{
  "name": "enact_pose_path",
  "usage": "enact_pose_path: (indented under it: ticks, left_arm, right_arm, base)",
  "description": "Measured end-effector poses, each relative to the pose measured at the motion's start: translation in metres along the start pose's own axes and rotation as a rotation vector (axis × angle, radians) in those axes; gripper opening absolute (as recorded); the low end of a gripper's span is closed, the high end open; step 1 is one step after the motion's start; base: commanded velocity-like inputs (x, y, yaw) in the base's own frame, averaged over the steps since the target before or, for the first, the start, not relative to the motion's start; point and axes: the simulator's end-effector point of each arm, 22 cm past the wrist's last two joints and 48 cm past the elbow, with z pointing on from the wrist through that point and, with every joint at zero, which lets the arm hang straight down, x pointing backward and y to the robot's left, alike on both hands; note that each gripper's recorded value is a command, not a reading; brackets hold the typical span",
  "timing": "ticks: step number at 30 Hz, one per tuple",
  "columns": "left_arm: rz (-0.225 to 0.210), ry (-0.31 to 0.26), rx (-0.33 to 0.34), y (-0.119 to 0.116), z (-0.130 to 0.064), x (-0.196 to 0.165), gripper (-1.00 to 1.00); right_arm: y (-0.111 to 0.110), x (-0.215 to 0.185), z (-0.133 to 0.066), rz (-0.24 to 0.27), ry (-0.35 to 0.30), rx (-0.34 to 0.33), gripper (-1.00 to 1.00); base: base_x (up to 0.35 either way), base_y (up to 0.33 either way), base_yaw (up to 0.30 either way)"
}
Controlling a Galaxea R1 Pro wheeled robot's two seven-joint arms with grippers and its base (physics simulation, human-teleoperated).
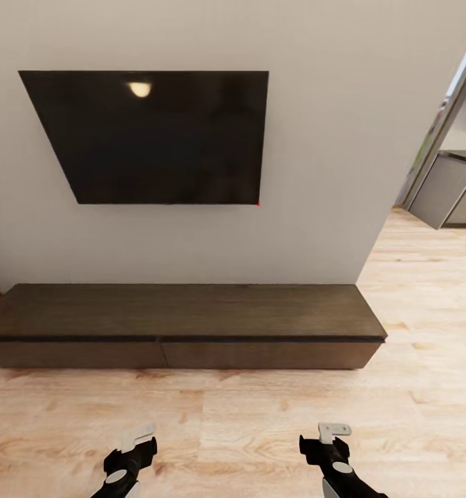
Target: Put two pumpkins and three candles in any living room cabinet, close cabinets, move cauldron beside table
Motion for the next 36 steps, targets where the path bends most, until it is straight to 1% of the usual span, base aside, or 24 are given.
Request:
enact_pose_path:
  ticks: [6, 14, 17, 20, 21, 23, 24, 25, 26, 27, 30, 32, 33, 35, 36]
  left_arm:
    - [0.0, -0.001, 0.001, 0.0, 0.0, 0.0, 1.0]
    - [-0.001, -0.003, 0.003, -0.001, 0.0, -0.001, 1.0]
    - [-0.005, -0.013, 0.011, -0.003, 0.0, -0.005, 1.0]
    - [-0.019, -0.052, 0.033, -0.013, -0.001, -0.026, 1.0]
    - [-0.034, -0.089, 0.056, -0.022, -0.004, -0.046, 1.0]
    - [-0.051, -0.129, 0.085, -0.034, -0.008, -0.069, 1.0]
    - [-0.059, -0.143, 0.1, -0.04, -0.011, -0.079, 1.0]
    - [-0.07, -0.165, 0.132, -0.052, -0.019, -0.097, 1.0]
    - [-0.076, -0.176, 0.149, -0.057, -0.023, -0.105, 1.0]
    - [-0.086, -0.188, 0.178, -0.066, -0.033, -0.114, 1.0]
    - [-0.096, -0.194, 0.215, -0.076, -0.049, -0.117, 1.0]
    - [-0.09, -0.18, 0.253, -0.086, -0.065, -0.118, 1.0]
    - [-0.086, -0.172, 0.261, -0.088, -0.068, -0.118, 1.0]
    - [-0.076, -0.161, 0.289, -0.096, -0.079, -0.121, 1.0]
    - [-0.075, -0.158, 0.299, -0.098, -0.083, -0.121, 1.0]
  right_arm:
    - [0.0, -0.001, 0.0, 0.001, -0.003, 0.0, 1.0]
    - [-0.001, -0.002, 0.0, 0.002, -0.003, 0.003, 1.0]
    - [-0.004, -0.001, 0.0, 0.011, 0.0, 0.009, 1.0]
    - [-0.012, 0.0, 0.001, 0.026, 0.001, 0.018, 1.0]
    - [-0.021, 0.0, 0.002, 0.05, 0.003, 0.03, 1.0]
    - [-0.032, -0.001, 0.004, 0.103, 0.006, 0.041, 1.0]
    - [-0.036, -0.002, 0.004, 0.136, 0.006, 0.036, 1.0]
    - [-0.043, -0.007, 0.006, 0.209, 0.001, 0.001, 1.0]
    - [-0.046, -0.01, 0.007, 0.249, -0.005, -0.028, 1.0]
    - [-0.052, -0.018, 0.008, 0.323, -0.016, -0.09, 1.0]
    - [-0.058, -0.027, 0.006, 0.418, -0.011, -0.177, 1.0]
    - [-0.068, -0.031, 0.004, 0.533, 0.022, -0.232, 1.0]
    - [-0.071, -0.032, 0.004, 0.566, 0.028, -0.24, 1.0]
    - [-0.082, -0.038, 0.003, 0.683, 0.026, -0.251, 1.0]
    - [-0.085, -0.04, 0.002, 0.724, 0.022, -0.253, 1.0]
  base:
    - [0.042, 0.075, 0.001]
    - [0.188, 0.077, 0.0]
    - [0.069, 0.035, 0.0]
    - [0.028, 0.015, 0.0]
    - [0.015, 0.008, 0.0]
    - [0.011, 0.006, 0.0]
    - [0.006, 0.003, 0.0]
    - [0.005, 0.003, 0.0]
    - [0.003, 0.002, 0.0]
    - [0.003, 0.001, 0.0]
    - [0.001, 0.001, 0.0]
    - [0.0, 0.0, 0.0]
    - [0.0, 0.0, 0.0]
    - [0.0, 0.0, 0.0]
    - [0.0, 0.0, 0.0]
